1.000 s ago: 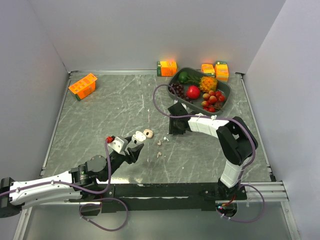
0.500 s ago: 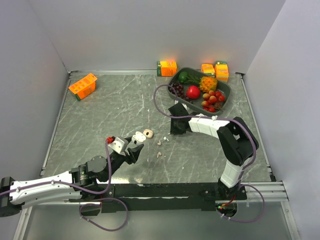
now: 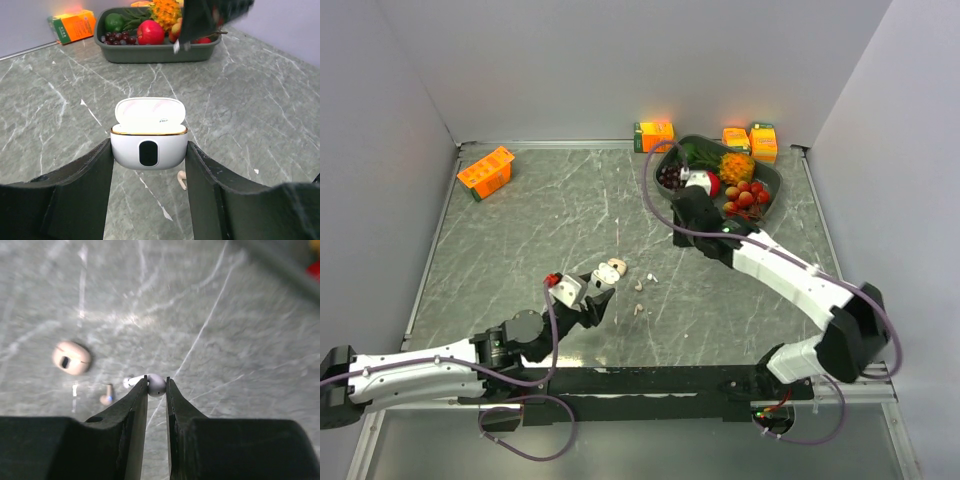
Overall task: Insert the wireless bluetooth earbuds into the charging case
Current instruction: Pick up the earbud from the center of the board.
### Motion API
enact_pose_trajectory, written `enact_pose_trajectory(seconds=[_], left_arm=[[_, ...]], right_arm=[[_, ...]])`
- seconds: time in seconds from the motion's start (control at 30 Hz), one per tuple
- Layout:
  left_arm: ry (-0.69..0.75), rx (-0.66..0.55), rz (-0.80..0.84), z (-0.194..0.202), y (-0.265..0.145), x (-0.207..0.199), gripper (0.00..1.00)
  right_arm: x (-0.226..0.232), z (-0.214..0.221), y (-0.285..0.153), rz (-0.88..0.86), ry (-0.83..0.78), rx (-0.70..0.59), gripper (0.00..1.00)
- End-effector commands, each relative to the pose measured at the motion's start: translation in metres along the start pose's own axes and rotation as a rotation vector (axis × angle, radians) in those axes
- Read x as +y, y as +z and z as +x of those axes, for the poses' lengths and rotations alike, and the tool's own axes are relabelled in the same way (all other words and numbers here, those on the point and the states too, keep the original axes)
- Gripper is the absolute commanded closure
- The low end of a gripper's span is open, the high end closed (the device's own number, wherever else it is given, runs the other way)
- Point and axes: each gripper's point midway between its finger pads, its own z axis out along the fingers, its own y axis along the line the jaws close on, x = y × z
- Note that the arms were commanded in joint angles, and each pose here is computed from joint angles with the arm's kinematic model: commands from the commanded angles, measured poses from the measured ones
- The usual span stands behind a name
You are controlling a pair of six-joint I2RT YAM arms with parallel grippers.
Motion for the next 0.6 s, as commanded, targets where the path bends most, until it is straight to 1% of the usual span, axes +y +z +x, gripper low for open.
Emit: enact_pose_trajectory(seconds=[0.0,0.07,0.1,0.23,0.27,0.33,0.37,0.4,0.43,0.47,0.5,0.57], left_arm=[[-0.013,-0.098,0.054,-0.027,0.007,-0.015,0.99],[-0.037,-0.132,0.071,-0.034,0.01,-0.02,0.99],[-0.007,-0.147,0.076,-0.037,0.011,-0.021,0.99],[-0.02,-0.177,0.125,-0.045,0.018,-0.035,0.99],[-0.033,-0.189,0.153,-0.049,0.018,-0.041,0.99],[-0.066,-0.209,0.189,-0.055,0.018,-0.048,0.99],[-0.104,-0.226,0.201,-0.06,0.018,-0.048,0.99],[-0.142,-0.253,0.265,-0.067,0.014,-0.058,0.99],[-0.158,-0.267,0.294,-0.07,0.012,-0.06,0.99],[-0.168,-0.279,0.31,-0.072,0.012,-0.057,0.99],[-0.192,-0.292,0.381,-0.077,0.008,-0.066,0.99],[-0.194,-0.299,0.408,-0.076,0.007,-0.063,0.99]], right_arm=[[-0.008,-0.061,-0.074,0.046,-0.084,-0.209,1.0],[-0.009,-0.073,-0.099,0.038,-0.098,-0.262,1.0],[-0.011,-0.083,-0.111,0.05,-0.112,-0.295,1.0],[-0.009,-0.092,-0.151,0.025,-0.176,-0.362,1.0],[-0.011,-0.095,-0.162,0.016,-0.181,-0.39,1.0],[-0.015,-0.098,-0.176,0.03,-0.24,-0.433,1.0],[-0.011,-0.101,-0.19,-0.01,-0.245,-0.481,1.0],[-0.01,-0.097,-0.191,-0.015,-0.308,-0.489,1.0],[-0.01,-0.096,-0.195,-0.025,-0.326,-0.508,1.0],[-0.001,-0.098,-0.212,-0.088,-0.312,-0.565,1.0],[0.001,-0.089,-0.208,-0.091,-0.41,-0.573,1.0],[0.006,-0.086,-0.221,-0.129,-0.442,-0.635,1.0]])
